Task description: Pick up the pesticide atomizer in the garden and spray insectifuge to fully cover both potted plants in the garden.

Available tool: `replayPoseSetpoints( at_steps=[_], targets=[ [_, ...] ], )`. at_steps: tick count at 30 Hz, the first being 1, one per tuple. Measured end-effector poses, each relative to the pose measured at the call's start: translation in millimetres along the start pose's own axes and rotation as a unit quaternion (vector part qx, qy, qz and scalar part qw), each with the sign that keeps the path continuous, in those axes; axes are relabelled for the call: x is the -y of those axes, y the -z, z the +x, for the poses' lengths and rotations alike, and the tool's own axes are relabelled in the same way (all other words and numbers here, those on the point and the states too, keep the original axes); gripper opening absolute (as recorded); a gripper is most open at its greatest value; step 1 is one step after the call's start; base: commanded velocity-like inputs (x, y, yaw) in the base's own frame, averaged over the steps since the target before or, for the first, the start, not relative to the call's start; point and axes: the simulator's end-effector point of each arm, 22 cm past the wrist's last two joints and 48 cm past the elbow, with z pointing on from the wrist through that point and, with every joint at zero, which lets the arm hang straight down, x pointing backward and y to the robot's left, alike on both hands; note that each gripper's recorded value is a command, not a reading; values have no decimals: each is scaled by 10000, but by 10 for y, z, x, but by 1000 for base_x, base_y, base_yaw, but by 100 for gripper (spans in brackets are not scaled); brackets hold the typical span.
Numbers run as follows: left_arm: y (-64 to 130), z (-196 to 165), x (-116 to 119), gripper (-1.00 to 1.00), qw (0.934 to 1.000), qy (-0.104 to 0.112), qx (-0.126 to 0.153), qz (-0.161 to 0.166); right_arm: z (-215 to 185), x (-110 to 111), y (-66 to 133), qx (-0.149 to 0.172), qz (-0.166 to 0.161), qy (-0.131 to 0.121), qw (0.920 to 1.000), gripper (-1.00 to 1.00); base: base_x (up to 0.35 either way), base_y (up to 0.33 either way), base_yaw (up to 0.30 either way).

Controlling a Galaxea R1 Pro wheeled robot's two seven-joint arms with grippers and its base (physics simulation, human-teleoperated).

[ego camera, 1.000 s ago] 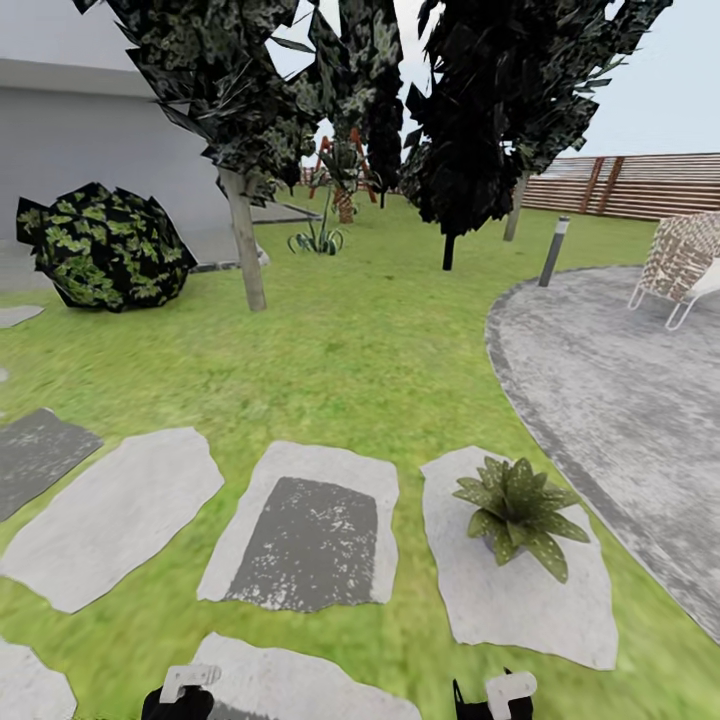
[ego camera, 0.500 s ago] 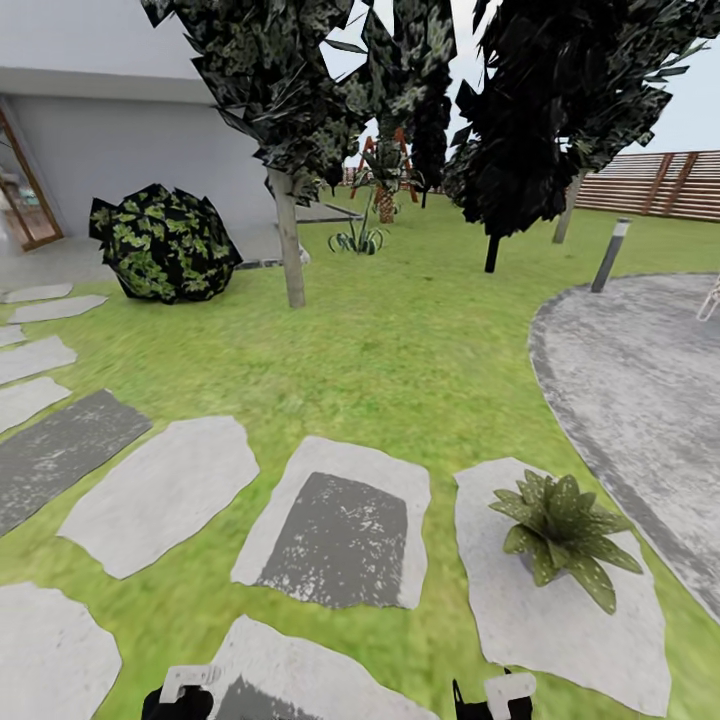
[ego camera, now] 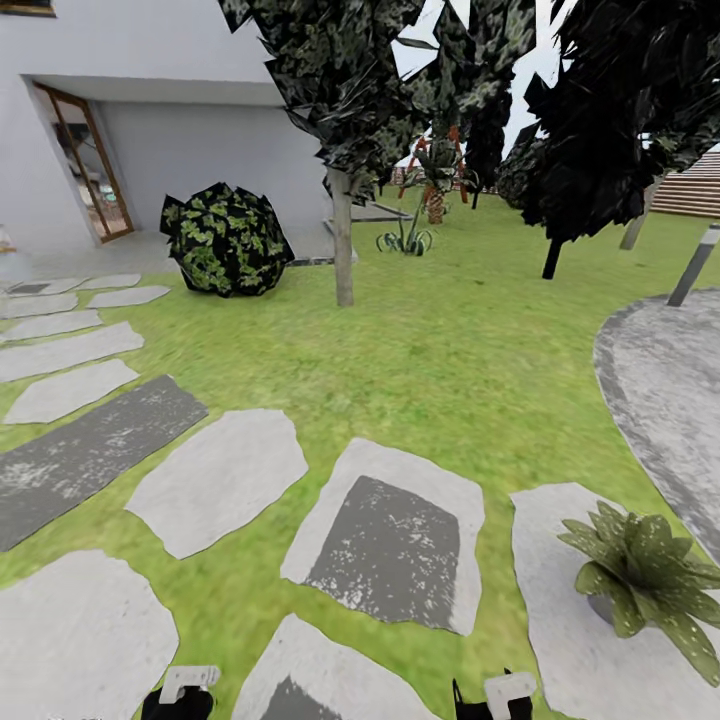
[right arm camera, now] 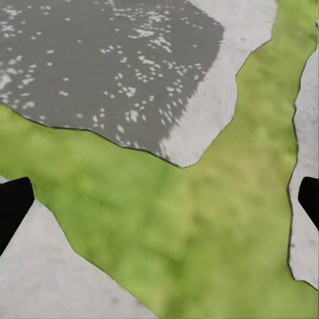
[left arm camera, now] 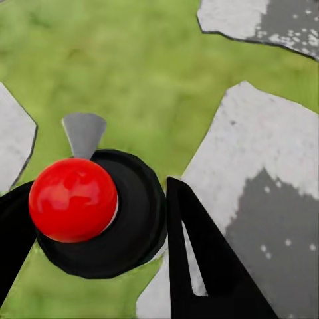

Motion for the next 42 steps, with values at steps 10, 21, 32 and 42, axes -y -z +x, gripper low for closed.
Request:
replayPoseSetpoints(
  at_steps=[10, 21, 32, 42],
  targets=[
    [2, -8, 0, -100, 10000, 0, 9, 0, -9, -1, 0, 11, -3, 7, 10000, 100, 248, 229, 276],
    [11, -57, -6, -100, 10000, 5, 60, -6, -48, 8, 5, 54, 8, 2, 10000, 100, 266, 217, 234],
    [21, -111, -10, -100, 9999, 4, 117, -8, -99, 18, 6, 110, 17, 4, 9999, 100, 273, 217, 218],
    [30, -159, -2, -100, 9999, 2, 167, -2, -146, 27, 7, 158, 27, 4, 9999, 100, 279, 209, 218]
  ],
)
